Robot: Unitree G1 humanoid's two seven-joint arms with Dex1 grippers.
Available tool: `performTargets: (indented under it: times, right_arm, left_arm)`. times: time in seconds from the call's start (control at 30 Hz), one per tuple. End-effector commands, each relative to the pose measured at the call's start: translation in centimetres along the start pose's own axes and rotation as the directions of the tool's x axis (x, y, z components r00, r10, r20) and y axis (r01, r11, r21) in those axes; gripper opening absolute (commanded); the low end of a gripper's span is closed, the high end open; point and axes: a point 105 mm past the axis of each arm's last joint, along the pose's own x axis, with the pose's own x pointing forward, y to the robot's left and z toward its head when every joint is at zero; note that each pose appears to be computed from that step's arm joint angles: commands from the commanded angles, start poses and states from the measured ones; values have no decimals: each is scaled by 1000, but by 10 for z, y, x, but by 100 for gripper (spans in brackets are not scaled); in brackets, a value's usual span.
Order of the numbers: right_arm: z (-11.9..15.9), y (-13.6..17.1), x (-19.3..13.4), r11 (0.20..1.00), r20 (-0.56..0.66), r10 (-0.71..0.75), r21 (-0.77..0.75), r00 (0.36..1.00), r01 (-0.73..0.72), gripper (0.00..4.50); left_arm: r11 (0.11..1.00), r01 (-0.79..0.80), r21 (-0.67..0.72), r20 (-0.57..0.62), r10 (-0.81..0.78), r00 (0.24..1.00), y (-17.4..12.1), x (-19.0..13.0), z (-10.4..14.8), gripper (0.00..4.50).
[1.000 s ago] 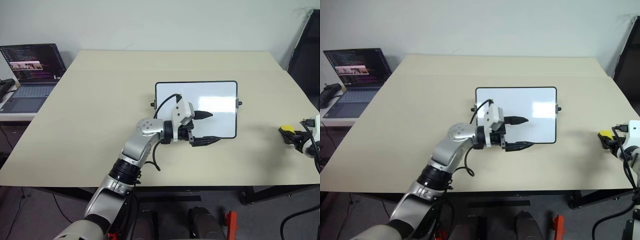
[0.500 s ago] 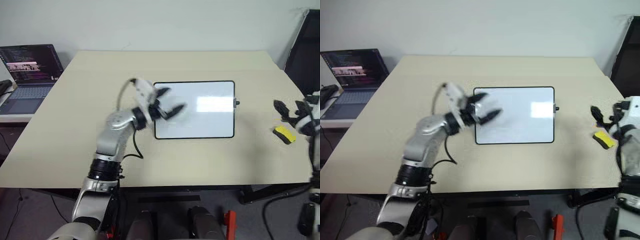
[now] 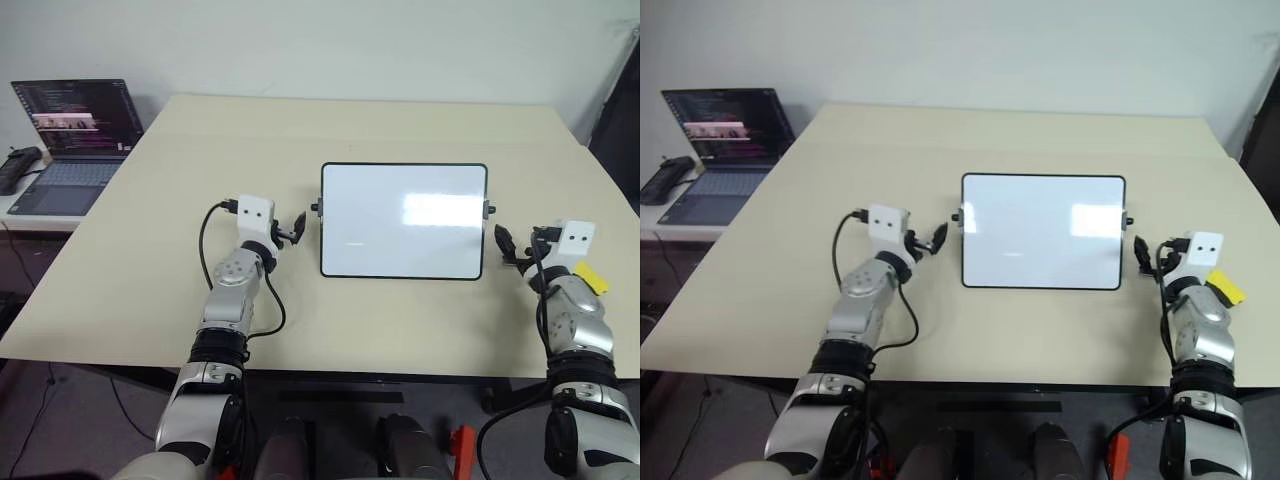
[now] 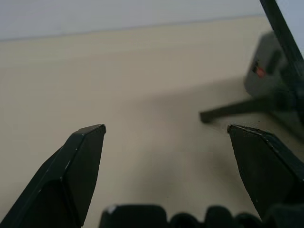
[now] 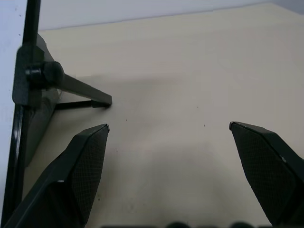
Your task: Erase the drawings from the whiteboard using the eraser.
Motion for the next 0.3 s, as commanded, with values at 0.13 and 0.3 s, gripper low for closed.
performTargets:
  times: [0.13,0.3]
  right_arm:
    - [7,-2,2,999,40,-19,-46,999,21,445]
    - [6,0,3,999,31,-16,-35,999,17,445]
  left_arm:
    - [999,-19,35,61,17,998,-1,5,13,450]
    - [999,-37,13,71,36,997,5,3,16,450]
